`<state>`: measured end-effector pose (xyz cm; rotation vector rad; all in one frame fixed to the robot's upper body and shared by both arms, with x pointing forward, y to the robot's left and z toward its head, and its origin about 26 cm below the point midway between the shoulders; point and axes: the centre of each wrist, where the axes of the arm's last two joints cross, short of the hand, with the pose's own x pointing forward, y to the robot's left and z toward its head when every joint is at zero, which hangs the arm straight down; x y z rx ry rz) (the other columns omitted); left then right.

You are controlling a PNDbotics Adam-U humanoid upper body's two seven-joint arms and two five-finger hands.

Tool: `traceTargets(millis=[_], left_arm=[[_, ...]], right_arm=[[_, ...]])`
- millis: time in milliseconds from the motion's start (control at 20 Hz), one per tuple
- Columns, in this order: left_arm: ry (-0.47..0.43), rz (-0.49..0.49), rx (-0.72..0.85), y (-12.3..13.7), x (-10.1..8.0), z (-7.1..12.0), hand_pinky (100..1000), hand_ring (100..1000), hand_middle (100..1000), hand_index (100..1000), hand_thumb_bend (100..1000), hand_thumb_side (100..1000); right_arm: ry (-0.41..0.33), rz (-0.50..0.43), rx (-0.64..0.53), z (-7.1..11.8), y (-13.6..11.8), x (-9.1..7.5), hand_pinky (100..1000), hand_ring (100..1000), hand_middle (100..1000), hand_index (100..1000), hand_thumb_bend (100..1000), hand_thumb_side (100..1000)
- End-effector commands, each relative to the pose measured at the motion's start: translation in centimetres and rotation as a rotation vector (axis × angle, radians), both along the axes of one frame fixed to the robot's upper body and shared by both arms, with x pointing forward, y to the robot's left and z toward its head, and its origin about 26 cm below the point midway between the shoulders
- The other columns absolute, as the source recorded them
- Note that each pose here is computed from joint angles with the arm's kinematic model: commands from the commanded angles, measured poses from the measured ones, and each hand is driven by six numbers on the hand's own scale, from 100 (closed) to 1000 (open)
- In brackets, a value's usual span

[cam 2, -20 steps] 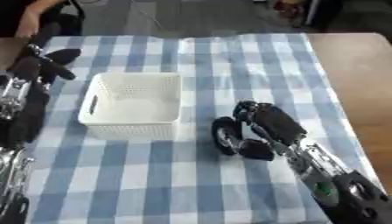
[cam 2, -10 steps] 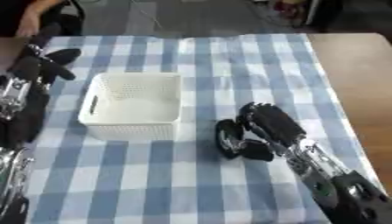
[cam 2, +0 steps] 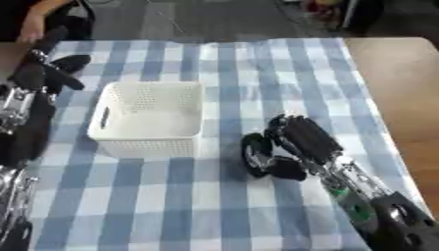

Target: Pick up objects on the table and place them in the box.

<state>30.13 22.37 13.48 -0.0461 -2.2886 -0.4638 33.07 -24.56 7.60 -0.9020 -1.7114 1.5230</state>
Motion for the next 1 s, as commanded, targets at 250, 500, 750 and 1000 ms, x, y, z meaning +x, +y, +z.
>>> traceTargets(millis=[250,500,750,1000], left_arm=[[-0.022,-0.011,-0.003,-0.2,0.0,0.6,925,797,1000,552,100,914],[-0.021,-0.009,-0.003,-0.2,0.0,0.6,925,798,1000,553,100,913],[-0.020,-0.008,-0.002,-0.1,0.0,0.6,925,798,1000,553,100,913],[-0.021,-0.008,-0.003,-0.1,0.0,0.6,924,799,1000,553,100,912]], right_arm=[[-0.126,-0.025,0.027,4.0,-0.5,0.1,406,226,329,425,100,856],[-0.197,-0.051,0.056,7.0,-0.2,-1.0,406,288,325,422,100,865],[-0.230,-0.069,0.072,8.7,-0.1,-1.6,405,283,321,419,100,868],[-0.248,-0.083,0.082,9.4,-0.3,-1.8,405,280,320,419,100,870]])
